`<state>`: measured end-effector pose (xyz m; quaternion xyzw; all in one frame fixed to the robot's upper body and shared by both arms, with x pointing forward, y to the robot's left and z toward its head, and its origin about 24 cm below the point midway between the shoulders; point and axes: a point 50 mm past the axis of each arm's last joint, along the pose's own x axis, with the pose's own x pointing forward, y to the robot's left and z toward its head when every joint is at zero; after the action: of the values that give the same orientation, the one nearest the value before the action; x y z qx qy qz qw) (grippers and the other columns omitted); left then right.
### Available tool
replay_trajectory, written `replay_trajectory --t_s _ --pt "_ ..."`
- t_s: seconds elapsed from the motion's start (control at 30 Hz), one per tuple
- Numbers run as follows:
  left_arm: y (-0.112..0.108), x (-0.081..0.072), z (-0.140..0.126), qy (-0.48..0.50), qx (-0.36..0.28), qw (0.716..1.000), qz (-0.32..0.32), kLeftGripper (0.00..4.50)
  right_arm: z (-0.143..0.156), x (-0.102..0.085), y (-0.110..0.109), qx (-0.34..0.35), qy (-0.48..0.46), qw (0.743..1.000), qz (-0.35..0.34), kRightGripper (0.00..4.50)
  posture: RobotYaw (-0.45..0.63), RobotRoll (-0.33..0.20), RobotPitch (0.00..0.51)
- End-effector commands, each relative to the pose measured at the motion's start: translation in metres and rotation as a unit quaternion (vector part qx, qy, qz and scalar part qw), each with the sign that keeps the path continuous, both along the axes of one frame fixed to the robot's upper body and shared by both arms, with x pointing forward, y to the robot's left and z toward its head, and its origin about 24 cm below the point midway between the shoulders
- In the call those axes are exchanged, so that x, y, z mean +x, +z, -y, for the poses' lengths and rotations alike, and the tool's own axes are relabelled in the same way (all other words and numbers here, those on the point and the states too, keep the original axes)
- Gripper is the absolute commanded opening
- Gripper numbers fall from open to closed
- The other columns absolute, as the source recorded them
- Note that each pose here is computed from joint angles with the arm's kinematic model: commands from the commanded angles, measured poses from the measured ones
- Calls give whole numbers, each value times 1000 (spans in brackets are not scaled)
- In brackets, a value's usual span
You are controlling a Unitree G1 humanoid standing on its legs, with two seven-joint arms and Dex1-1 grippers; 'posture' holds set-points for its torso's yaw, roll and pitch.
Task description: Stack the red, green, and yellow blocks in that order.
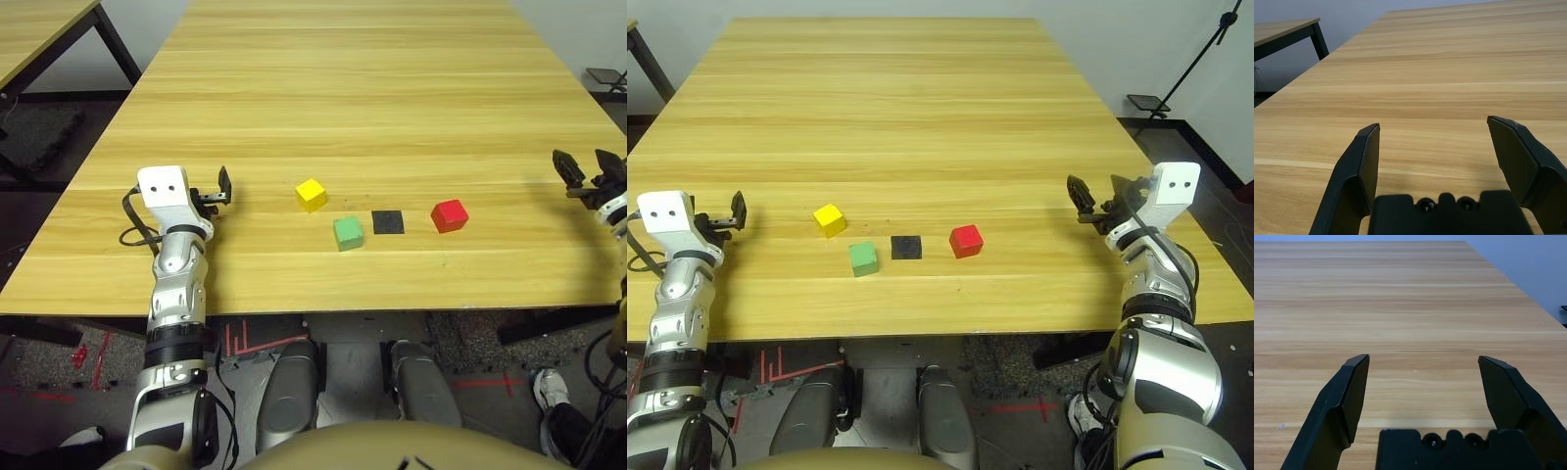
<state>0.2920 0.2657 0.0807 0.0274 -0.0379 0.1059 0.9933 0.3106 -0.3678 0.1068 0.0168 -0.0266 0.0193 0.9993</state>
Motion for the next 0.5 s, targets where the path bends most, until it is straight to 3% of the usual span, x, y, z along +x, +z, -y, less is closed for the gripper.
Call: replay_trajectory --t_s 0.03,0.13,0.37,0.4,0.5 --pt "-3 -1 -2 9 8 1000 -11 4477 9 -11 -12 17 -26 999 -18 4500 141 -117 106" --pt "-7 -4 -5 16 4 1000 -19 4477 15 -17 -14 -3 -32 999 -37 4500 145 -98 115" --pt "53 -1 4 -107 -1 994 6 4477 6 2 44 -92 153 981 -69 4500 162 -109 126" --pt "64 -1 7 -148 9 989 -8 4477 -2 4 52 -105 216 967 -88 4500 188 -116 114" --pt "97 -7 30 -282 66 956 -56 4477 -32 0 66 -181 450 846 -220 4500 200 -134 99"
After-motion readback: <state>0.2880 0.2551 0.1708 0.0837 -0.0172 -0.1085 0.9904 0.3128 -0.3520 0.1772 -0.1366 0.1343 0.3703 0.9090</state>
